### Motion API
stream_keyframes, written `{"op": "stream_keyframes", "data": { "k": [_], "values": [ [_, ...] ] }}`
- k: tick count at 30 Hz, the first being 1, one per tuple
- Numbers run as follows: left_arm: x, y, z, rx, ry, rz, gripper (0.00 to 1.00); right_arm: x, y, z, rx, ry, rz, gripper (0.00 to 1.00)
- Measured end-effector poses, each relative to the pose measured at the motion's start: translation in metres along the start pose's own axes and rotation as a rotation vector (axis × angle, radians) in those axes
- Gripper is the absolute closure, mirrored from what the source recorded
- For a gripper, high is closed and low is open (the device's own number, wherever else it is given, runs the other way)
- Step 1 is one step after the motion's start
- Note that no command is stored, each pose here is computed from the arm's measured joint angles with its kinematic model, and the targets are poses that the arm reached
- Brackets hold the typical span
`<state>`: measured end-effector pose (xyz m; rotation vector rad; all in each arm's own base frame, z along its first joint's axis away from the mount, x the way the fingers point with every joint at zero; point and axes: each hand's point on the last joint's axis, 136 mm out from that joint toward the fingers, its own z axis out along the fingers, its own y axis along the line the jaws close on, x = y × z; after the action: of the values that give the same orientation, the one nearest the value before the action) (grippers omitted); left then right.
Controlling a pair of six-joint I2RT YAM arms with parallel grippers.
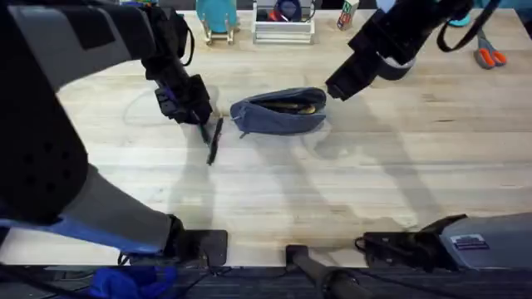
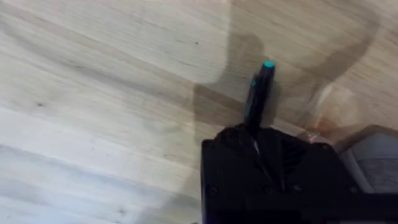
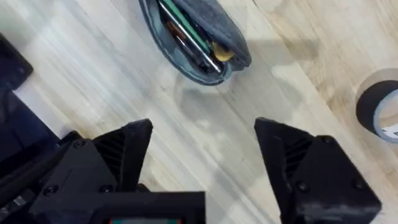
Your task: Unzip the bag, pick up the pens from the table one at a time and place them inside, then zip the bag closed.
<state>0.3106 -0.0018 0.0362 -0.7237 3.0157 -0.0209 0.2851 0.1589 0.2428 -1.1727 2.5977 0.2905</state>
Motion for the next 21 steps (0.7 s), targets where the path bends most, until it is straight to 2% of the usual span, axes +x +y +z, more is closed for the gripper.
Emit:
{"op": "stream_keyframes", "data": {
  "k": [6, 13, 17, 21],
  "values": [
    [-0.014, 0.003, -0.013, -0.04, -0.01, 0.007, 0.957, 0.0, 0.0, 0.0, 0.0, 0.0, 0.0, 0.005],
    [-0.049, -0.013, -0.062, -0.007, -0.108, 0.058, 0.957, 0.0, 0.0, 0.0, 0.0, 0.001, 0.002, 0.005],
    [-0.062, -0.026, -0.091, 0.031, -0.157, 0.132, 0.957, 0.001, 0.0, 0.0, -0.001, 0.003, 0.008, 0.005],
    [-0.068, -0.048, -0.121, 0.074, -0.21, 0.239, 0.957, 0.003, 0.002, 0.0, -0.006, 0.014, 0.012, 0.005]
  ]
}}
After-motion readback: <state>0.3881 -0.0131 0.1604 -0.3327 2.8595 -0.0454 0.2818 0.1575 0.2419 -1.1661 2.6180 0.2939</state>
